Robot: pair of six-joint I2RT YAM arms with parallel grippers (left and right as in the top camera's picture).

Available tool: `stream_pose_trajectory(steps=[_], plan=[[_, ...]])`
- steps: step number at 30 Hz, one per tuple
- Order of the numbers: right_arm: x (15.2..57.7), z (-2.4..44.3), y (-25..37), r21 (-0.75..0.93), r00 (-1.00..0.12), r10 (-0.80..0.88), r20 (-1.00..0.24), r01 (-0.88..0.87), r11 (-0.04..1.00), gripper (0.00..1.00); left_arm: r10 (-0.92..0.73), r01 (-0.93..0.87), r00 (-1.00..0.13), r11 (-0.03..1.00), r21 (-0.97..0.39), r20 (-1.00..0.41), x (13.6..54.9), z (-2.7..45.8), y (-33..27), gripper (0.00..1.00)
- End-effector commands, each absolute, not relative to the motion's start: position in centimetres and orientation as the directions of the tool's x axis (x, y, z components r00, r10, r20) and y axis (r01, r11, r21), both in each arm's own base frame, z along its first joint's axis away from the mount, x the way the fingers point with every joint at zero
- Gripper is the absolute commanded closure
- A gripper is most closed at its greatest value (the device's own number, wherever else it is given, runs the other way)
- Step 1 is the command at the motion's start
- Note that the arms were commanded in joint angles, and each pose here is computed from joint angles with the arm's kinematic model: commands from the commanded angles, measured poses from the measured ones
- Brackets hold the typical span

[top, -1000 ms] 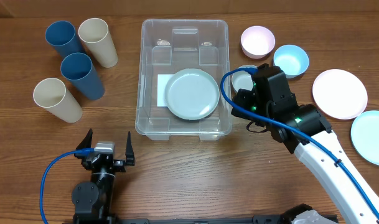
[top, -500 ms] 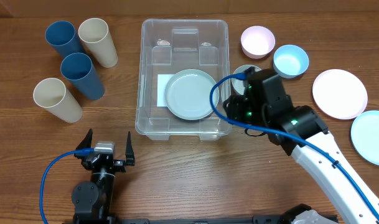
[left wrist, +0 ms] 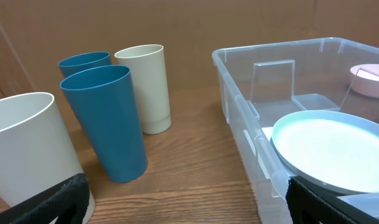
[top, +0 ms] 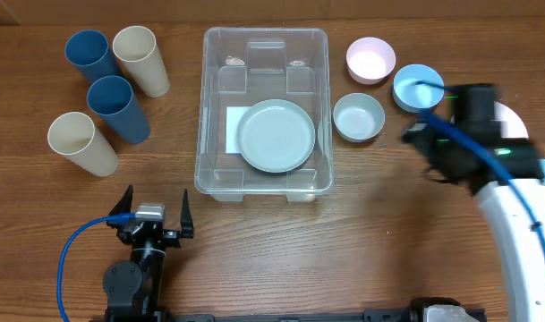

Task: Pack container
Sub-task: 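Move the right gripper to the light blue plate and grip its rim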

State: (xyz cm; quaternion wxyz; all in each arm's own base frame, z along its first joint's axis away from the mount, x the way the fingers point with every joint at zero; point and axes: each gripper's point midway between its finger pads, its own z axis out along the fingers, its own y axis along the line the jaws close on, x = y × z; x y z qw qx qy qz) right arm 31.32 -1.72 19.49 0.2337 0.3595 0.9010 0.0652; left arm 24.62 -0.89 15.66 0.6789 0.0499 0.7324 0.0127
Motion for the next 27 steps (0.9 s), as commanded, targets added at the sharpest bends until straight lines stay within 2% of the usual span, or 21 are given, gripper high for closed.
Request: stream_pose_trajectory(steps=[1, 3, 7, 11, 16, 22, 27], plan=[[29.8, 19.3, -9.4, 0.273, -0.420, 0.841, -0.342, 0.812, 0.516, 0.13, 0.116, 0.049, -0.069, 0.992, 0.113, -0.991, 24.6, 15.7, -0.7, 0.00], [28.0, 18.0, -13.6, 0.249, -0.306, 0.904, -0.299, 0.889, 0.384, 0.12, 0.116, 0.049, -0.069, 0.992, 0.113, -0.991, 24.6, 15.7, -0.7, 0.00], [25.1, 14.1, -19.0, 0.231, -0.047, 0.991, -0.125, 0.970, 0.075, 0.10, 0.116, 0.049, -0.069, 0.992, 0.113, -0.991, 24.6, 15.7, -0.7, 0.00], [23.4, 10.4, -22.5, 0.187, 0.080, 0.996, -0.034, 0.980, -0.072, 0.11, 0.116, 0.049, -0.069, 0.992, 0.113, -0.991, 24.6, 15.7, -0.7, 0.00], [21.9, 7.7, -25.8, 0.164, 0.177, 0.984, -0.014, 0.971, -0.172, 0.18, 0.116, 0.049, -0.069, 0.992, 0.113, -0.991, 24.6, 15.7, -0.7, 0.00], [21.4, 6.8, -27.9, 0.146, 0.199, 0.977, -0.080, 0.972, -0.186, 0.23, 0.116, 0.049, -0.069, 0.992, 0.113, -0.991, 24.6, 15.7, -0.7, 0.00], [20.8, 5.3, -28.4, 0.088, 0.201, 0.976, -0.089, 0.977, -0.193, 0.27, 0.116, 0.049, -0.069, 0.992, 0.113, -0.991, 24.6, 15.7, -0.7, 0.00]])
